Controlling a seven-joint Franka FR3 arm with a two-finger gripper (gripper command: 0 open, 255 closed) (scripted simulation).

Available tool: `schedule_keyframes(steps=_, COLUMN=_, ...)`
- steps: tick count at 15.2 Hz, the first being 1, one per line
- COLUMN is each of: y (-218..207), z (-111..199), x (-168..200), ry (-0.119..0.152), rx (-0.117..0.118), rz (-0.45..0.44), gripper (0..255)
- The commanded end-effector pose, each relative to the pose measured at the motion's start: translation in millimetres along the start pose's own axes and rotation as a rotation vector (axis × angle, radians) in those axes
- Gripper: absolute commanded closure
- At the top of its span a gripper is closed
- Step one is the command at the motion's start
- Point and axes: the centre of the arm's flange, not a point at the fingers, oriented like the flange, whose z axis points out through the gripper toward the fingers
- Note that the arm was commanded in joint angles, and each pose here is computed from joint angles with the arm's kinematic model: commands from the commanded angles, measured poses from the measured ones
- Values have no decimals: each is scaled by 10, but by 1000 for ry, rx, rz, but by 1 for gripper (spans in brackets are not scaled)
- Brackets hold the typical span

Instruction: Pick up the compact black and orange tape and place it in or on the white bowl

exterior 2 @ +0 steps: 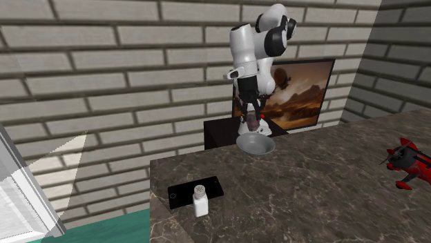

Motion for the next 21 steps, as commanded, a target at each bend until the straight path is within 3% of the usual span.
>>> schedule_keyframes(steps=1, y=-167, z=6, x=-163, ry=1, rx=0, rz=1, gripper=255)
schedule_keyframes(steps=16, y=38, z=769, x=-220, ry=1, rx=0, rz=1, gripper=255)
schedule_keyframes(steps=21, y=45, z=798, x=-222, ry=1, rx=0, rz=1, gripper=255)
